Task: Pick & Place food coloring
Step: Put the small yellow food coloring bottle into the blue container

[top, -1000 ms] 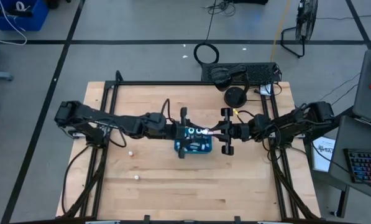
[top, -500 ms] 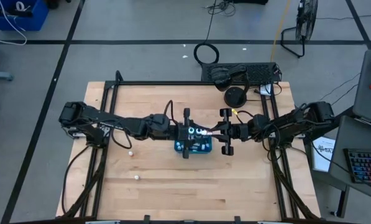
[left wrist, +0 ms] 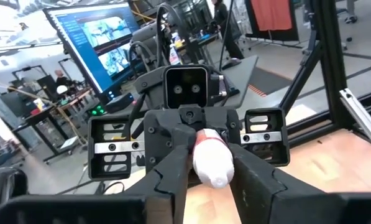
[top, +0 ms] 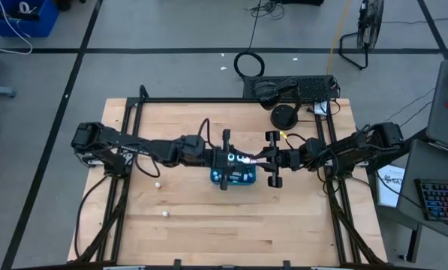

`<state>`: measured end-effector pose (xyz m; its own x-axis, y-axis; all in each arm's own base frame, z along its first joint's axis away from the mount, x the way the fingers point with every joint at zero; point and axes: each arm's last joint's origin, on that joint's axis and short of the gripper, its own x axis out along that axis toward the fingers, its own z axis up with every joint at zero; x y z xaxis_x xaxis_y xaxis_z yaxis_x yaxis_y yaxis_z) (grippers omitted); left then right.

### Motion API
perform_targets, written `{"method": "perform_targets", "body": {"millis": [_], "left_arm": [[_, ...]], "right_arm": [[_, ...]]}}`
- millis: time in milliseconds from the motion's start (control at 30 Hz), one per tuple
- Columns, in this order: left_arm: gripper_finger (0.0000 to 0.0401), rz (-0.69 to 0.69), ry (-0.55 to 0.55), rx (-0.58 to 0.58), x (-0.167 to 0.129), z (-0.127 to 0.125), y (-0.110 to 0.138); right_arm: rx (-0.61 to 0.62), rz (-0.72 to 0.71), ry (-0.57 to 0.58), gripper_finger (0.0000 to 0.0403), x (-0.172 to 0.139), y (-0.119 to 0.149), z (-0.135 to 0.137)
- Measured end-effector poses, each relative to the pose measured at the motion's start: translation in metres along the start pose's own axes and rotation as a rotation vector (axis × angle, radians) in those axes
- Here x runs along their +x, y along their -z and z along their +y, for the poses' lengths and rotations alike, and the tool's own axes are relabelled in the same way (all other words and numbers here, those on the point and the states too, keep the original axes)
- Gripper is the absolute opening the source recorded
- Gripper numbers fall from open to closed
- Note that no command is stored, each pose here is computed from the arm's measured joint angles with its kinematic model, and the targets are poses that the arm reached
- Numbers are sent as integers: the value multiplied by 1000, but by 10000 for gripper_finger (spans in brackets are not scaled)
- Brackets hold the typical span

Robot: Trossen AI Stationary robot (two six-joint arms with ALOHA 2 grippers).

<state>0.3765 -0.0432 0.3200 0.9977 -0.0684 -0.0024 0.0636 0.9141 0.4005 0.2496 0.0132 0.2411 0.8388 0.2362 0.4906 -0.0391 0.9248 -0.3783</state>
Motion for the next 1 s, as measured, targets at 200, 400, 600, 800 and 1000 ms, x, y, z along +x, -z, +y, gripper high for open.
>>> {"method": "perform_targets", "body": {"millis": [200,400,600,800,1000], "left_arm": [[72,-5,10,-2,0,2,1],[69,141,-70,-7,-10,0,-2],[69,445,-145,-106,-27,-2,-4],[68,634,-105,-236,-28,-9,16],[68,686,45,-298,-6,-17,46]], "right_arm": [[15,1,1,36,0,0,0],[33,73,7,109,0,7,1],[25,177,152,189,-6,7,-2],[14,198,292,217,-20,-5,-8],[54,223,323,220,-28,-14,-10]]}}
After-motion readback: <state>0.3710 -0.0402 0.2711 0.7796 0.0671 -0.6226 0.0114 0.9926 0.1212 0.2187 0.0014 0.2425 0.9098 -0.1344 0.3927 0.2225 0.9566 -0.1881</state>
